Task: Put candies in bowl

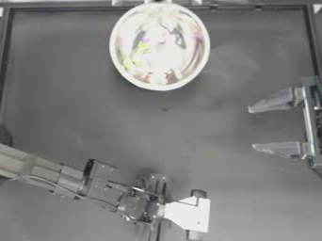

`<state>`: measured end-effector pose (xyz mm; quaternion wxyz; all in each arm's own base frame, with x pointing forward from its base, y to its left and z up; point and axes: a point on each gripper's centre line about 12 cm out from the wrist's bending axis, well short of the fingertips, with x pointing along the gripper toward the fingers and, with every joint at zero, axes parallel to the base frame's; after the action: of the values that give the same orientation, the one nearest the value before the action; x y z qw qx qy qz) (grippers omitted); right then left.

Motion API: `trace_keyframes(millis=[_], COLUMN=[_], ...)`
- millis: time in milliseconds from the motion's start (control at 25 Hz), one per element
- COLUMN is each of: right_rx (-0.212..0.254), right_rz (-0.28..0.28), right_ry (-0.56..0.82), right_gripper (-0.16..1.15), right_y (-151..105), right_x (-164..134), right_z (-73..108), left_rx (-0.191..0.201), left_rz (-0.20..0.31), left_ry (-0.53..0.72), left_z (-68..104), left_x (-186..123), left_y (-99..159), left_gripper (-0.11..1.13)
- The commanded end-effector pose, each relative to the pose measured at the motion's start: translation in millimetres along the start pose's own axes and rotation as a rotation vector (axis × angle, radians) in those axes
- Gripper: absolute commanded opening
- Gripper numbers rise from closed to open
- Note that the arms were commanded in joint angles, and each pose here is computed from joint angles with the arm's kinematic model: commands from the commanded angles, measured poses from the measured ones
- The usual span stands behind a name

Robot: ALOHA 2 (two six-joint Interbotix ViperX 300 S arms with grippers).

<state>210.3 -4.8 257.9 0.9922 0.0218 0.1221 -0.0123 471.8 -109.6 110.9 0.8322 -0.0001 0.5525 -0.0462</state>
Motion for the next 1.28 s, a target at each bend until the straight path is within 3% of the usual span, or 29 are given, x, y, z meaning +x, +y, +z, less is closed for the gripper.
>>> trace_keyframes(millis=[40,360,520,720,840,1120,1280], right_rx=[0.005,0.008,0.014,0.015,0.015,0.015,0.015], right_rz=[0.004,0.005,0.01,0.011,0.01,0.01,0.011], right_ry=[-0.013,-0.013,-0.022,-0.023,-0.022,-0.024,-0.026], right_gripper=[0.99,0.99,0.99,0.99,0.99,0.99,0.99], right_y=[0.6,0.6,1.3,1.4,1.3,1.3,1.4], right_x=[0.8,0.8,0.8,0.8,0.8,0.8,1.1], right_z=[4.5,4.0,4.7,4.8,4.7,5.3,6.5], left_rx=[-0.003,-0.002,0.011,-0.002,0.004,-0.036,-0.082], left_rz=[-0.011,0.017,0.055,0.093,0.141,0.24,0.316], left_ry=[-0.063,-0.065,-0.102,-0.183,-0.225,-0.347,-0.399], left_z=[16.3,15.7,14.7,11.7,5.5,-11.2,-24.3], left_x=[-21.8,-51.2,-74.4,-112.9,-131.7,-175.2,-191.0], left_y=[-1.7,12.0,26.0,50.2,69.5,121.3,162.2], left_gripper=[0.45,0.45,0.44,0.44,0.44,0.44,0.44])
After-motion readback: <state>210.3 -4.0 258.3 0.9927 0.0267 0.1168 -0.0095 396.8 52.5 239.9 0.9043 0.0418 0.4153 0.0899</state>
